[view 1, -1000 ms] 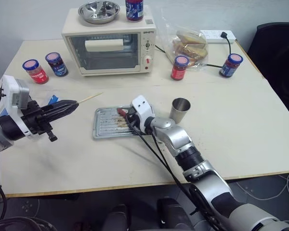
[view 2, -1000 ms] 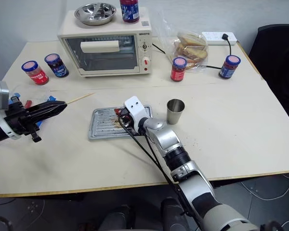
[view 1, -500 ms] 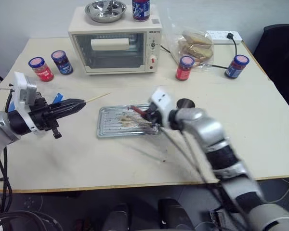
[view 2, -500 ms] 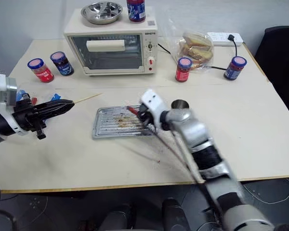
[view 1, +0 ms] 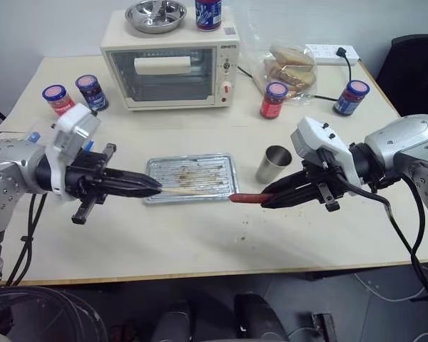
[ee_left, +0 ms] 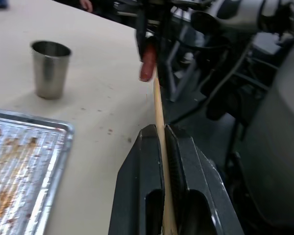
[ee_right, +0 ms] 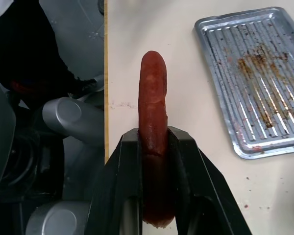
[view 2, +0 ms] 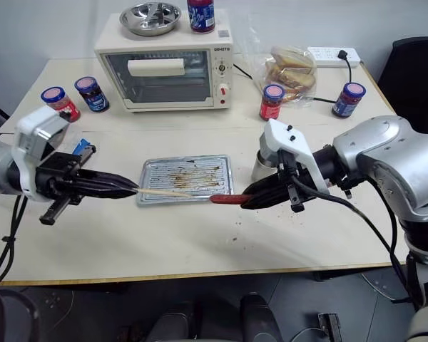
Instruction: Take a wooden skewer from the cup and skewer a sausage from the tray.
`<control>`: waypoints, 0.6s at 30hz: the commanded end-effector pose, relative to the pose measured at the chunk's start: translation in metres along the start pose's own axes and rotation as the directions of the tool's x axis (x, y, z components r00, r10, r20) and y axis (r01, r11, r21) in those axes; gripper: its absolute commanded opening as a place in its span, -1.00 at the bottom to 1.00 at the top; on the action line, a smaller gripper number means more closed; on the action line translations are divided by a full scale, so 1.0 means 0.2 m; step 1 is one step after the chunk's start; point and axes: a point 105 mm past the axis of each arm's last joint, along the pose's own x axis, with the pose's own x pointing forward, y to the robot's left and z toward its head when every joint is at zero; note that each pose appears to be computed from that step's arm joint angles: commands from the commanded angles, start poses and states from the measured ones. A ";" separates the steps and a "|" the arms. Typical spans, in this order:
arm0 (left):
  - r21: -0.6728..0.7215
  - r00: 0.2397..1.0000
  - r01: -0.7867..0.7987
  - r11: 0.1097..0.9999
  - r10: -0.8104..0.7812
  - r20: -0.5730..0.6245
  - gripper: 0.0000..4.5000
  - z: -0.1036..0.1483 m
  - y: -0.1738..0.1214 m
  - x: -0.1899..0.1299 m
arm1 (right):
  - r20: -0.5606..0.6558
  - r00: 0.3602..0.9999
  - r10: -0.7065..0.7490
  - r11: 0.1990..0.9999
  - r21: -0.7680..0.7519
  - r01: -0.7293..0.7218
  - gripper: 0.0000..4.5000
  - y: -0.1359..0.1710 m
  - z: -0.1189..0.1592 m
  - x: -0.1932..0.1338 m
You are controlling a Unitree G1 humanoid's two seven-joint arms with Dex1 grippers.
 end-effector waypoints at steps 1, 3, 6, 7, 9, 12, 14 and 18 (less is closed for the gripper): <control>0.049 1.000 0.005 0.999 -0.004 -0.011 -1.00 0.01 0.02 0.02 | 0.022 0.999 -0.024 0.999 -0.039 0.024 -0.83 0.02 0.06 -0.03; 0.053 1.000 0.010 0.999 -0.010 -0.007 -1.00 0.00 0.03 0.04 | 0.032 0.999 -0.022 0.999 -0.035 0.023 -0.83 0.04 0.07 -0.03; 0.063 1.000 0.012 0.998 -0.012 0.004 -1.00 0.01 0.04 0.06 | 0.041 0.999 -0.009 0.999 -0.032 0.010 -0.83 0.06 0.08 -0.03; 0.068 1.000 0.008 0.998 -0.008 0.009 -1.00 0.02 0.05 0.06 | 0.043 0.999 -0.007 1.000 -0.030 0.008 -0.83 0.07 0.08 -0.03; 0.074 1.000 -0.004 0.997 0.003 0.015 -1.00 0.02 0.06 0.06 | 0.045 0.999 -0.011 0.999 -0.030 0.012 -0.83 0.07 0.09 -0.03; 0.077 0.999 -0.026 0.997 0.024 0.021 -1.00 0.03 0.08 0.05 | 0.051 0.999 -0.009 1.000 -0.026 0.010 -0.83 0.08 0.09 -0.03; 0.072 0.999 -0.033 0.997 0.031 0.027 -1.00 0.03 0.08 0.04 | 0.056 0.998 -0.003 1.000 -0.023 0.004 -0.83 0.09 0.09 -0.04; 0.075 0.999 -0.028 0.997 0.026 0.028 -1.00 0.04 0.08 0.05 | 0.064 0.998 -0.012 1.000 -0.017 0.013 -0.83 0.09 0.10 -0.03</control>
